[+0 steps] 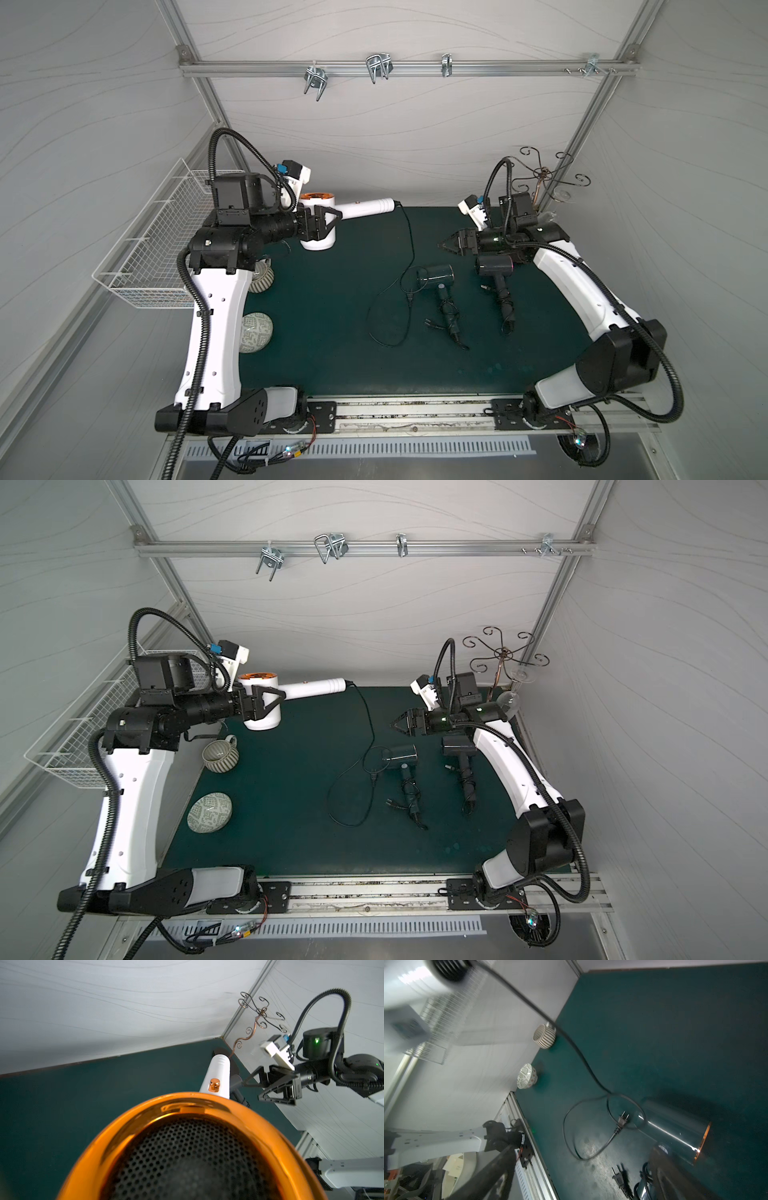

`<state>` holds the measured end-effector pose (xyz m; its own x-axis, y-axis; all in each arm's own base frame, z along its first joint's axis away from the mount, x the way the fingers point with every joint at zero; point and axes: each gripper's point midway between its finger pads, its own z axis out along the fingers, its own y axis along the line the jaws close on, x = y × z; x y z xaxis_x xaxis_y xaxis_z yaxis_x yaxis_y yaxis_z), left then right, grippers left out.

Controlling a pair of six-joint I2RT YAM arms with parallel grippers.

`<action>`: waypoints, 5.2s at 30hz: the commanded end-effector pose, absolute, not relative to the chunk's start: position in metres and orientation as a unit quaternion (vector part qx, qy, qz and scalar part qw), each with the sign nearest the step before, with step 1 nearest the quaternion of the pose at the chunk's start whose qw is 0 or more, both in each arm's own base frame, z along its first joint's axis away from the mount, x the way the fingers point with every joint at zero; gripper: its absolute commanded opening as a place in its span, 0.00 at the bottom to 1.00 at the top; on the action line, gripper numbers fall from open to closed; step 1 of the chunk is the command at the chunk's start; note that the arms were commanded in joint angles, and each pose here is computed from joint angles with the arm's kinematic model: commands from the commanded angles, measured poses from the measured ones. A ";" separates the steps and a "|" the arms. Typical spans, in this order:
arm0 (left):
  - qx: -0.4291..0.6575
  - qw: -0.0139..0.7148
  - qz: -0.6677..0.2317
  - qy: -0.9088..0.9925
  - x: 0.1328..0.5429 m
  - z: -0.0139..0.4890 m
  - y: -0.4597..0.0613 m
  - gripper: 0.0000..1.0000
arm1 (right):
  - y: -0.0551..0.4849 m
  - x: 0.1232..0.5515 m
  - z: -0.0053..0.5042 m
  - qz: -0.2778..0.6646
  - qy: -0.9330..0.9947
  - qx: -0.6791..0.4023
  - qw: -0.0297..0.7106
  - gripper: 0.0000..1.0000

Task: Wrap the cord around the hair dryer
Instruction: Wrap the power cord around the hair dryer.

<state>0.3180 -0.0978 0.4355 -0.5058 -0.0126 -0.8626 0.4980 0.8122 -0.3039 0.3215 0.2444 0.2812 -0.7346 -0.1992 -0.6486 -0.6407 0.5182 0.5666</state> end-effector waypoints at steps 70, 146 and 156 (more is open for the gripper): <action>0.108 0.577 -0.216 0.780 0.341 0.500 -0.075 0.00 | 0.432 0.210 -0.039 -0.017 0.854 -0.519 0.026 0.00; 0.228 0.407 -0.316 0.826 0.293 0.331 -0.153 0.00 | 0.346 0.348 0.491 0.098 0.620 -0.516 0.583 0.00; 0.203 0.418 -0.260 0.846 0.310 0.325 -0.139 0.00 | 0.349 0.333 0.499 0.098 0.605 -0.526 0.590 0.00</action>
